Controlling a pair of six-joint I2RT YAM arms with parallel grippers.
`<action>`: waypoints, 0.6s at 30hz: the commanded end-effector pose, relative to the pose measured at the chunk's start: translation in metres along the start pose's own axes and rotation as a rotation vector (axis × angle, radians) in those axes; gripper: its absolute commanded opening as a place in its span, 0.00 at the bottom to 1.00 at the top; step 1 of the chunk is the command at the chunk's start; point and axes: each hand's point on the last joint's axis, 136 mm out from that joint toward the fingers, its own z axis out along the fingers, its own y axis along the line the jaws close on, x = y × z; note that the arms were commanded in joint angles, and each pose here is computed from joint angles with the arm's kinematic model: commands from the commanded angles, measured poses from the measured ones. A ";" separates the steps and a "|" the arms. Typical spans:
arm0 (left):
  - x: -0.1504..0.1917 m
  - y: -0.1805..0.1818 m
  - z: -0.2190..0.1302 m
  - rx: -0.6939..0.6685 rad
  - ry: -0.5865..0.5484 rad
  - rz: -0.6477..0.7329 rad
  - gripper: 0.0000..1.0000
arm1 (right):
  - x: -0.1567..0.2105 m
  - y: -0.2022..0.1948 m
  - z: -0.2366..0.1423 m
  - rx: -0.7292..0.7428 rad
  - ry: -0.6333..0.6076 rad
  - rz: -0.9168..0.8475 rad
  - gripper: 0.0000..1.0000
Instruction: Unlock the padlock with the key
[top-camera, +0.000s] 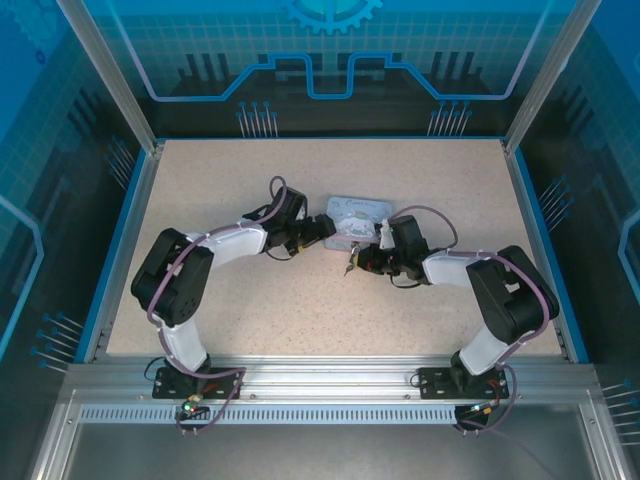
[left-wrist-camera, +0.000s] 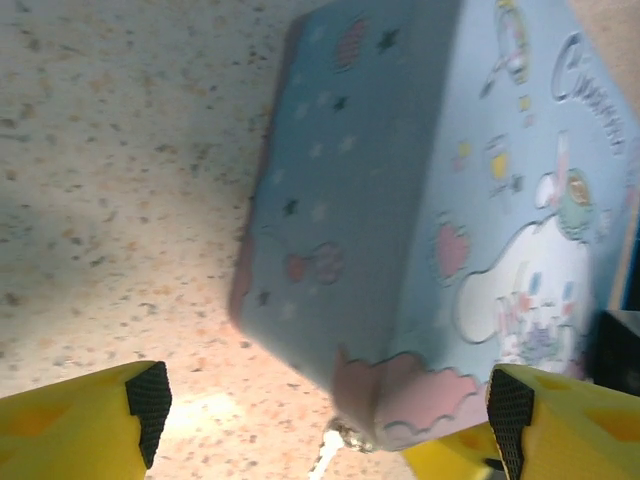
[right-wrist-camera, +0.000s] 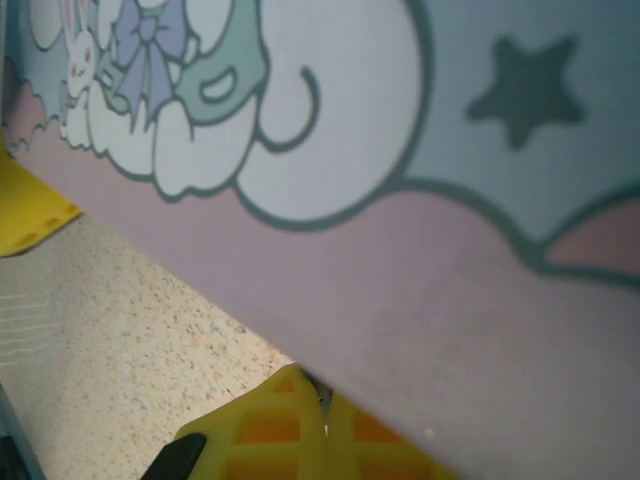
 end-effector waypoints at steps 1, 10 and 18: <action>-0.003 0.006 0.001 -0.082 -0.023 0.079 0.86 | 0.010 -0.005 -0.002 -0.015 0.024 0.113 0.00; -0.024 -0.005 0.004 -0.131 -0.052 0.146 0.90 | 0.011 -0.008 -0.005 -0.015 0.016 0.157 0.00; -0.004 0.009 0.020 -0.198 0.000 0.164 0.89 | 0.007 -0.015 0.003 -0.047 -0.032 0.306 0.00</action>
